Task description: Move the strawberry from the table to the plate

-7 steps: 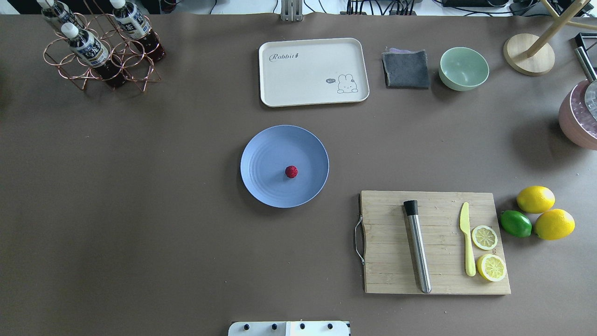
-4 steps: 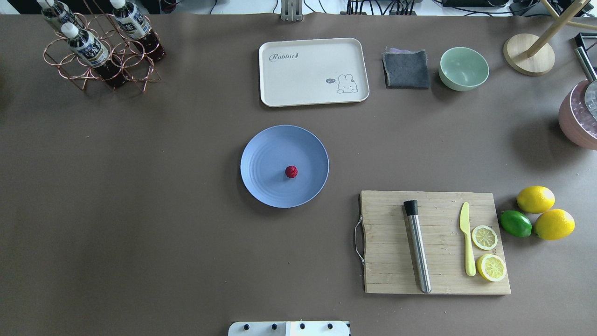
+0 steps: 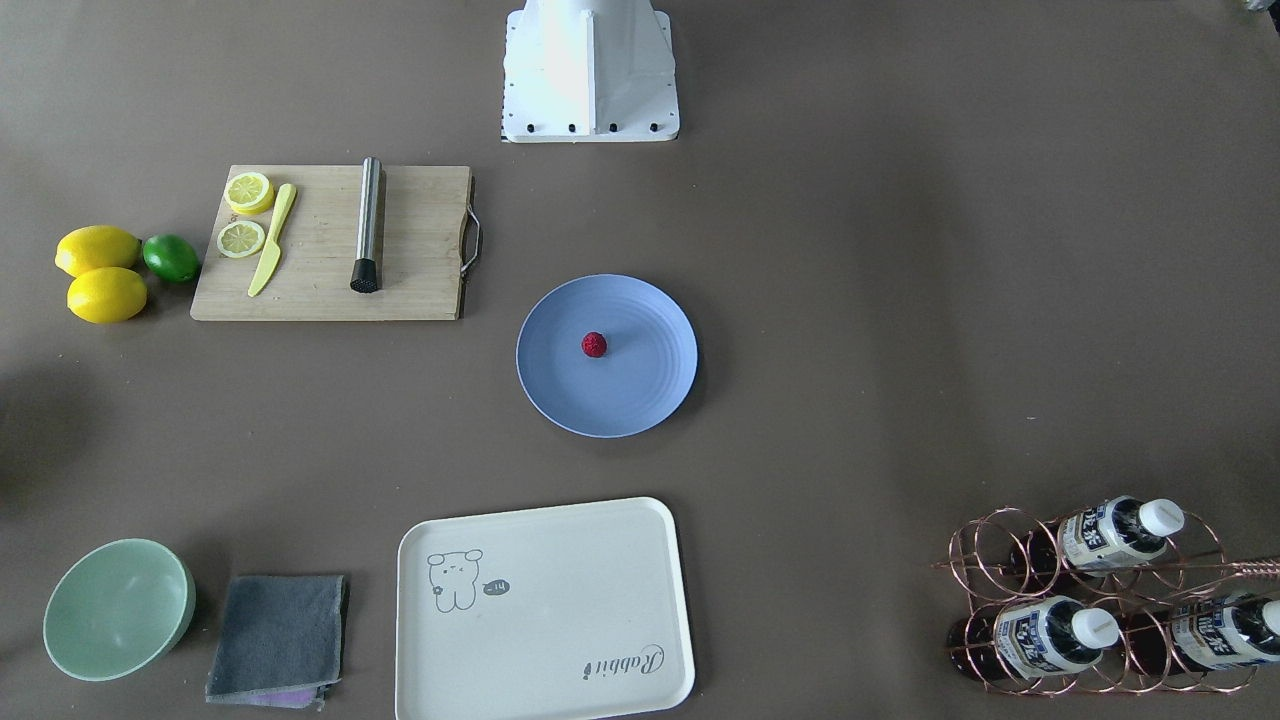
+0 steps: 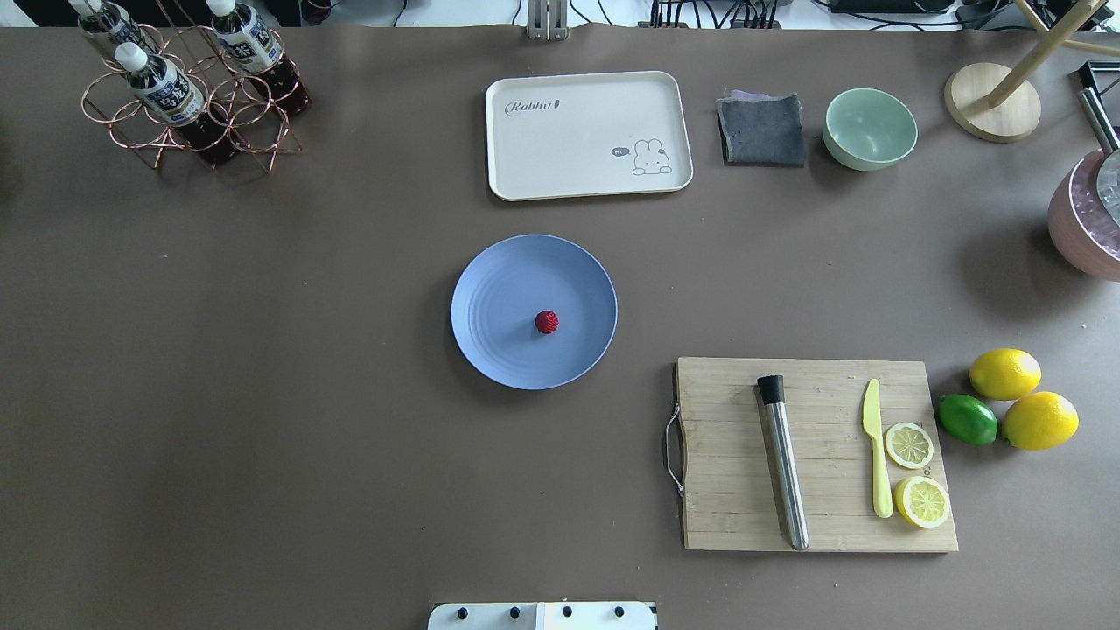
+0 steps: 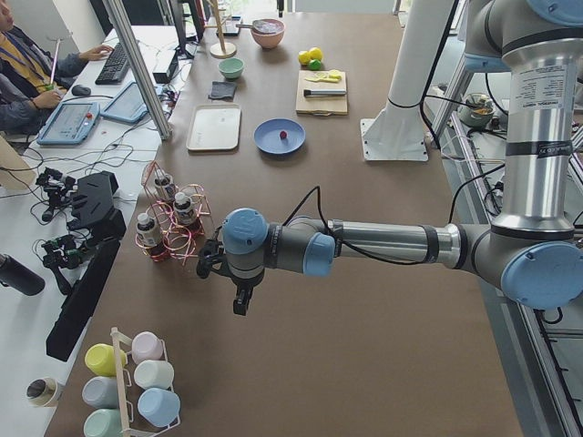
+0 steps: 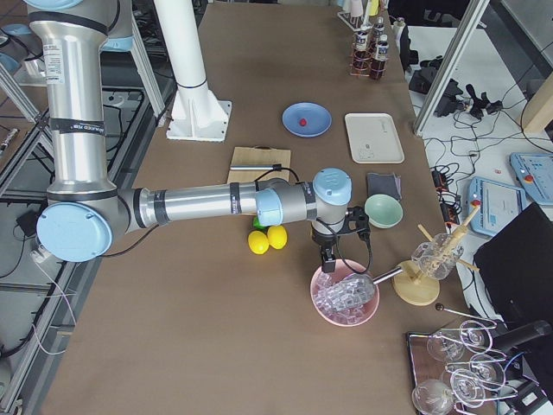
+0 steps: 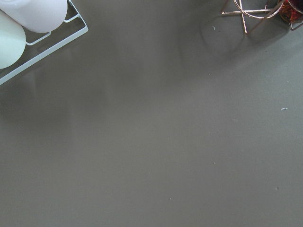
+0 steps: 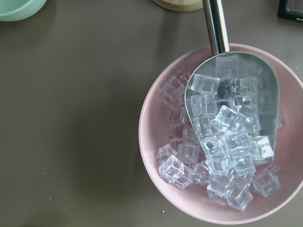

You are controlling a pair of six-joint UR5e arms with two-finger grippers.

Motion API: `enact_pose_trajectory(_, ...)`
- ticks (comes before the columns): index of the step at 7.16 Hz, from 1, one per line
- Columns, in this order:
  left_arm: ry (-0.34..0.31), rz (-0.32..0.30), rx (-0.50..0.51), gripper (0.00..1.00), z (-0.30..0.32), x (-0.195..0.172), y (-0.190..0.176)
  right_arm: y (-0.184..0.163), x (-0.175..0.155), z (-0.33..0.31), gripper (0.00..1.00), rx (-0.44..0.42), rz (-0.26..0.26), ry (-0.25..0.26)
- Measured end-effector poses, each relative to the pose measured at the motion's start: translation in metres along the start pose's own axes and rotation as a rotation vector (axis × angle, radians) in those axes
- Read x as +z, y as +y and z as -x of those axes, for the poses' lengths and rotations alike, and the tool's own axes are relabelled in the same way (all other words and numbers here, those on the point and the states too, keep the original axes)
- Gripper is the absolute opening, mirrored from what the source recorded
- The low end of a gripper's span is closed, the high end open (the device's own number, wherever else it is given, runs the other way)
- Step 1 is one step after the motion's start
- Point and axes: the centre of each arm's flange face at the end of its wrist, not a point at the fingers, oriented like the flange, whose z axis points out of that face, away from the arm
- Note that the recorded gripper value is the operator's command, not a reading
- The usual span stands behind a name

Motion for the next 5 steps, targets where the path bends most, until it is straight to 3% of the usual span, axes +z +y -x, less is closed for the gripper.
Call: enact_pose_trajectory(5,-0.038,-0.004,0.006,0.97,0.0015,-0.0018,-0.0033,-0.0025,0.0017,0.0040,1.00,0.002,0.002,-0.001)
